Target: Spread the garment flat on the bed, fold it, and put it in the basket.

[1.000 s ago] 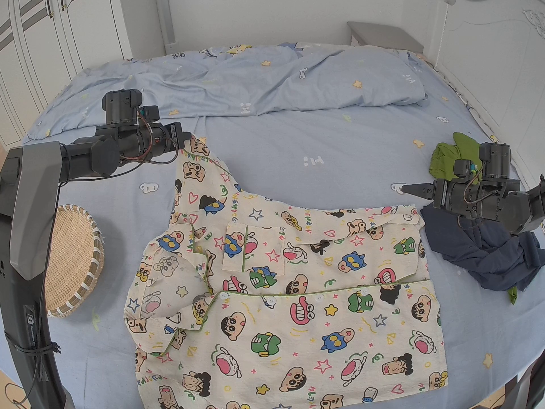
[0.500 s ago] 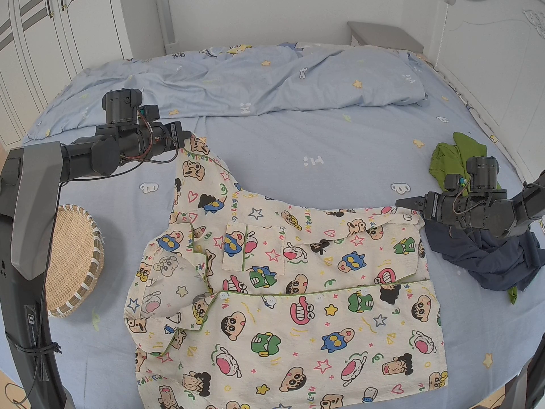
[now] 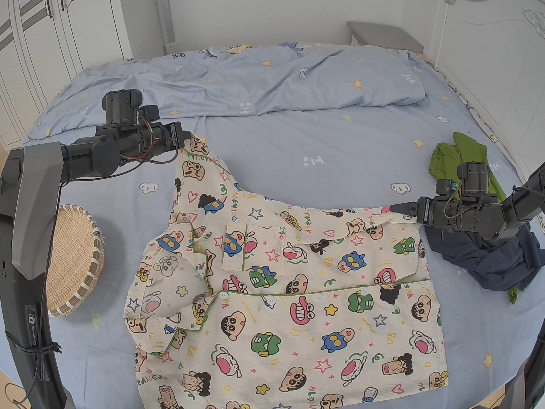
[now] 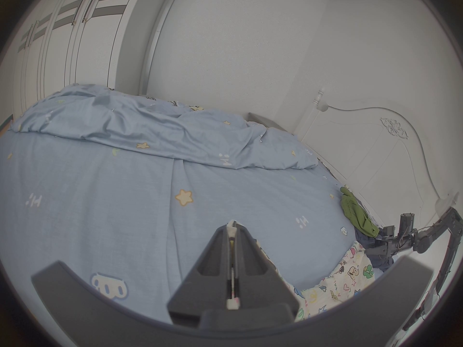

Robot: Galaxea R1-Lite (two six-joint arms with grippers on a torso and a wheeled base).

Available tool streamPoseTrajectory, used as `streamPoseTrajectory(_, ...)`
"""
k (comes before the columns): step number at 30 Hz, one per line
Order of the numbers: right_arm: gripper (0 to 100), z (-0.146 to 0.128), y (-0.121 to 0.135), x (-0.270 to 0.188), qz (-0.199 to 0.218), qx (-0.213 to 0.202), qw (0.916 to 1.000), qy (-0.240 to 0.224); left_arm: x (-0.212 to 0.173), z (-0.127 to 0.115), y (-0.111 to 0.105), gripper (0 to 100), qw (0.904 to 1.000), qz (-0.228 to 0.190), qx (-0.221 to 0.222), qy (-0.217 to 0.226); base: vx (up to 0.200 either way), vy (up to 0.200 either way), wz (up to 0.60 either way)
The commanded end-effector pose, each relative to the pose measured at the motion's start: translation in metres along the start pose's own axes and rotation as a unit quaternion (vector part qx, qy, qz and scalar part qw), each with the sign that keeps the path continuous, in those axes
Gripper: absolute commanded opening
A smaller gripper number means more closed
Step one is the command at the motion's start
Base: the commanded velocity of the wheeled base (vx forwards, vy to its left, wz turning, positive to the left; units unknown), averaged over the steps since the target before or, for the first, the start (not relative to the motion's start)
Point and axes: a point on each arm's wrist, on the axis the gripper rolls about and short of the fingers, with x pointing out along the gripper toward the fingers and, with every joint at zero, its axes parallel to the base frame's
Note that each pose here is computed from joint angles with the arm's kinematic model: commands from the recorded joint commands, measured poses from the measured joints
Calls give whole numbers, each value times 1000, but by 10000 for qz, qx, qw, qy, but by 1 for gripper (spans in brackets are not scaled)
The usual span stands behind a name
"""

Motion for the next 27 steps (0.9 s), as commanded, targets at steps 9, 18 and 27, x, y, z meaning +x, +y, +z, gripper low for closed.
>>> streamPoseTrajectory(9,0,6,-3,6,31,-128,9996,-258,-2,2,-1,0,10000,-8,14,-20,0,0,0)
streamPoseTrajectory(18,0,24,-7,6,-125,134,9978,-634,-3,5,1,0,10000,19,33,-79,0,0,0)
streamPoseTrajectory(27,0,27,-23,9,-305,353,9961,-748,-5,10,7,0,9998,100,38,-180,0,0,0)
